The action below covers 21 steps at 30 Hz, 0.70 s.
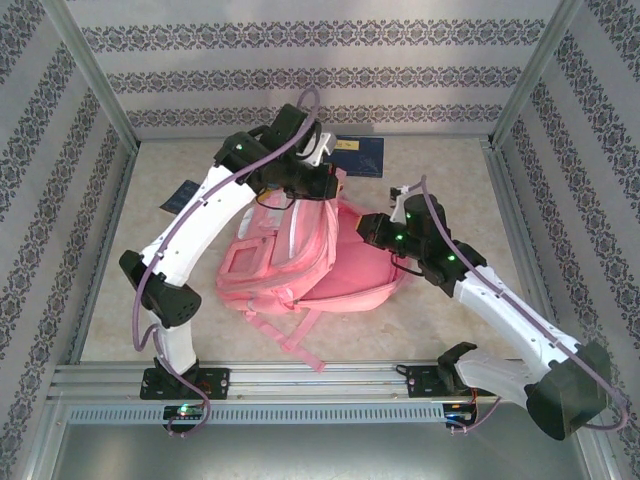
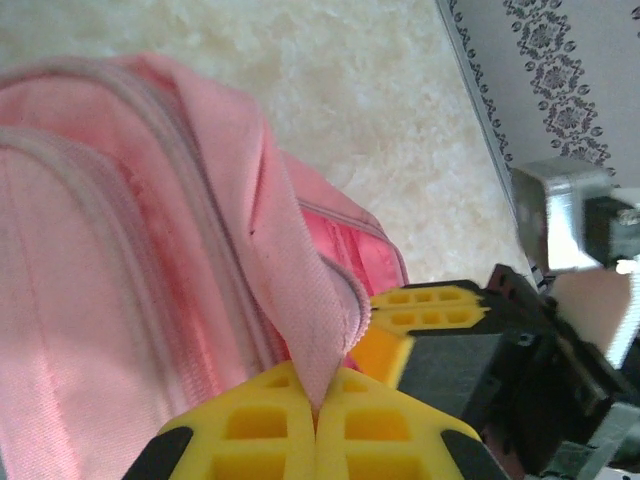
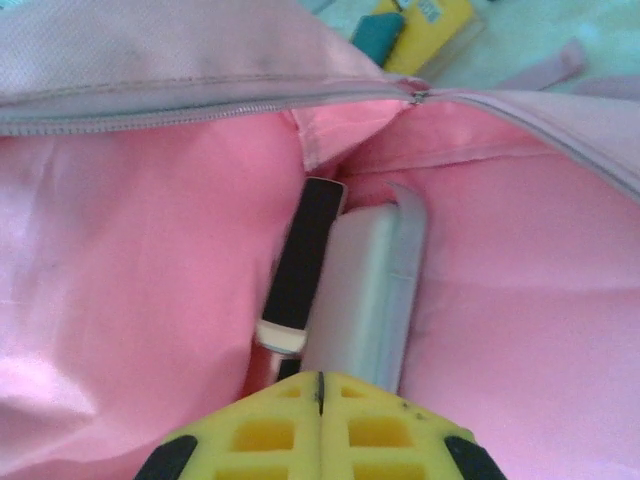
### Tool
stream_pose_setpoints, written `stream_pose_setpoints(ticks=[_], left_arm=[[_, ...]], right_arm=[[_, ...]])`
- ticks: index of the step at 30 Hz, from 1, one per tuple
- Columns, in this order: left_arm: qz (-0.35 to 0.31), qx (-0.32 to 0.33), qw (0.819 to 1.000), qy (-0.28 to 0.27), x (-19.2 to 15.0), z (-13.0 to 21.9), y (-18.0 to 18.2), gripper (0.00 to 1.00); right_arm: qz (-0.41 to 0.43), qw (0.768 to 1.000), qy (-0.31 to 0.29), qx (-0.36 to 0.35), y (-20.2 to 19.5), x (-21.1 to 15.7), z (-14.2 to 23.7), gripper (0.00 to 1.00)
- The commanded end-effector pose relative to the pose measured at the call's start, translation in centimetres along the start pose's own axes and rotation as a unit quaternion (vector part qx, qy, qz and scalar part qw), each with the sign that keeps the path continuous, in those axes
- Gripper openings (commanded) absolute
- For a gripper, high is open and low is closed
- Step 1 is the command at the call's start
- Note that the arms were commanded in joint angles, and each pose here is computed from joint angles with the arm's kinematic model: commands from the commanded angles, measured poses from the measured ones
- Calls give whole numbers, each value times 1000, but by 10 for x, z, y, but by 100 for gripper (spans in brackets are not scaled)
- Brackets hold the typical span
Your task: Pack books, pencil case, and school supplies into a backpack
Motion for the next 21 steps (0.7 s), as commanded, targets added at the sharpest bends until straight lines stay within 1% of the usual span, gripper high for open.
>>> stream_pose_setpoints(ticks=[1, 4, 7, 11, 13, 15, 16, 19, 21], left_arm=[[11, -43, 997, -66, 10, 8, -12, 0], [29, -52, 997, -49, -8, -16, -2, 0], [41, -57, 997, -30, -25, -40, 9, 3], [48, -88, 995, -22, -36, -71, 12, 12], [49, -127, 990, -29, -37, -87, 10, 20], [51, -145, 987, -37, -35, -96, 11, 31], [45, -148, 987, -43, -32, -97, 10, 36], [26, -145, 987, -62, -16, -89, 15, 49], [29, -133, 988, -75, -4, -81, 28, 55]], right_arm=[[5, 1000, 12, -10, -15, -7, 16, 0], [6, 1000, 4, -16, -25, -8, 27, 0], [2, 999, 0, -48, -41, -10, 39, 0], [-4, 996, -5, -83, -56, -10, 52, 0], [1, 994, -6, -110, -62, -10, 57, 0], [4, 992, -5, -129, -65, -9, 60, 0], [5, 989, -5, -145, -67, -8, 63, 2], [9, 984, -6, -179, -71, -6, 69, 6], [11, 981, -3, -195, -71, -5, 73, 12]])
Point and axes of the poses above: each hand's point on the last joint's axis, 136 mm out from that joint toward the fingers, its own z axis back along the fingers, its own y axis along the line the jaws close on, x = y × z, the point moved 4 cm from there along z, back along the fingers, and after that the axes turned 5 degrees about -z, right-handed, at the moved point
